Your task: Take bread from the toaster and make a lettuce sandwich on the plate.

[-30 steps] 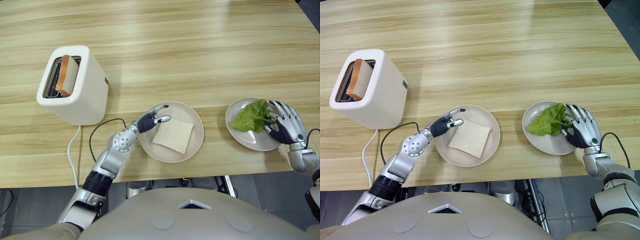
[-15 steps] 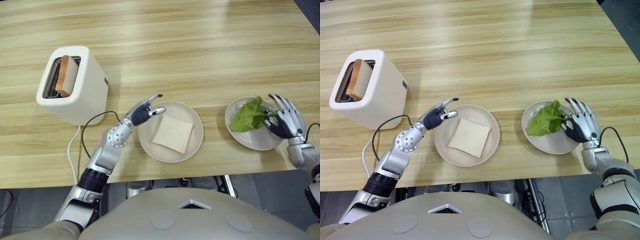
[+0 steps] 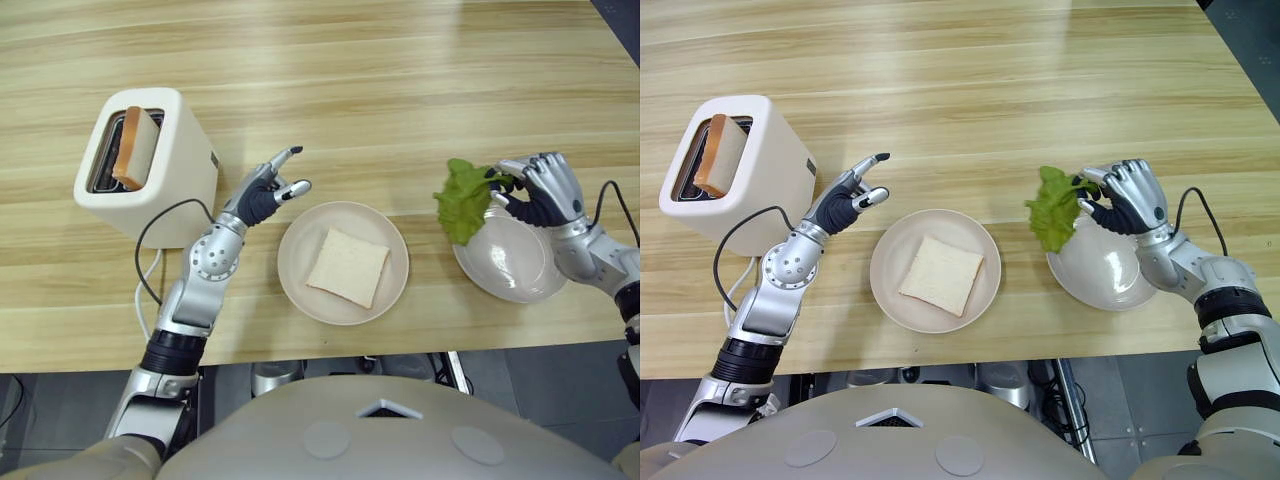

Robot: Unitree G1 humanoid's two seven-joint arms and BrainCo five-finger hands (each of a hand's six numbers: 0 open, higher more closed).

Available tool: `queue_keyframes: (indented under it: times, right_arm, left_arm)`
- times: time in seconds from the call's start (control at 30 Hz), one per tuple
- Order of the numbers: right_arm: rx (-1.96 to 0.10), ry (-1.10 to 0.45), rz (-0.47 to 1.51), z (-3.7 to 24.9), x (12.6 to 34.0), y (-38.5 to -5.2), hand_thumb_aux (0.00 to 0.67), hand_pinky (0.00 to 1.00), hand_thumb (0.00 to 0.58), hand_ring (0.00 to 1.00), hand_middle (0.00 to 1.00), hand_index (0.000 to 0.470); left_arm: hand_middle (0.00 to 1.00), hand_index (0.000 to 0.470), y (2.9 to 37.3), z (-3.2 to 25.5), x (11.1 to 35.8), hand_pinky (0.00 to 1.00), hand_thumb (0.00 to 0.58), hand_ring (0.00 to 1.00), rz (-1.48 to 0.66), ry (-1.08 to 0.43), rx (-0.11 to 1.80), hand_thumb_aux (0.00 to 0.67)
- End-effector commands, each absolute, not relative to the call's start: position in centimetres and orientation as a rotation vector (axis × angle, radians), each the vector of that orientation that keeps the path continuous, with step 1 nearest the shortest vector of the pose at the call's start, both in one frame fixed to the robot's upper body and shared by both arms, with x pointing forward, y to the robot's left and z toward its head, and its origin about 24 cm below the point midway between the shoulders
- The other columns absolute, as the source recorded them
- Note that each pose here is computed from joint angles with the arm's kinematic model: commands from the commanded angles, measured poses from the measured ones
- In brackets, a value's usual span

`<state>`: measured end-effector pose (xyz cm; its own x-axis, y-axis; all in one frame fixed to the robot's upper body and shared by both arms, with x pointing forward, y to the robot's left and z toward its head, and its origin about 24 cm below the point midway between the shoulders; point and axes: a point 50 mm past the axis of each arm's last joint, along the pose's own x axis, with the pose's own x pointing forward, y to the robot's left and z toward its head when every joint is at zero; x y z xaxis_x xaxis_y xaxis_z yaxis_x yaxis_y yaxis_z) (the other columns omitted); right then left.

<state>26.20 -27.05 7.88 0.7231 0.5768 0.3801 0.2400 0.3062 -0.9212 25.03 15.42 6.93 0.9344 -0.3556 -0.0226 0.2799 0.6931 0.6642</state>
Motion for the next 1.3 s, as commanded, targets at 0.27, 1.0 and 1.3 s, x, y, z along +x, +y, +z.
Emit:
queue_keyframes:
  times: [0.27, 1.0, 1.3]
  right_arm:
    - [-1.058, -0.957, 0.435, 10.7, 26.2, -20.2, 0.67, 1.0, 0.58, 1.0, 1.0, 0.46]
    - [-0.64, -0.514, 0.939, 5.0, 23.0, -12.2, 0.67, 1.0, 0.58, 1.0, 1.0, 0.46]
    - [-0.743, -0.355, 0.999, 2.2, 23.1, -12.8, 0.67, 1.0, 0.58, 1.0, 1.0, 0.46]
  left_arm:
    - [1.0, 0.0, 17.9, 11.7, 25.2, 1.0, 0.0, 1.0, -0.234, -0.261, 0.751, 0.0]
    - [1.0, 0.0, 26.3, 17.5, 22.3, 1.0, 0.0, 1.0, 0.223, -0.303, 1.019, 0.0]
    - [1.0, 0.0, 27.7, 15.5, 22.5, 1.0, 0.0, 1.0, 0.243, -0.198, 1.026, 0.0]
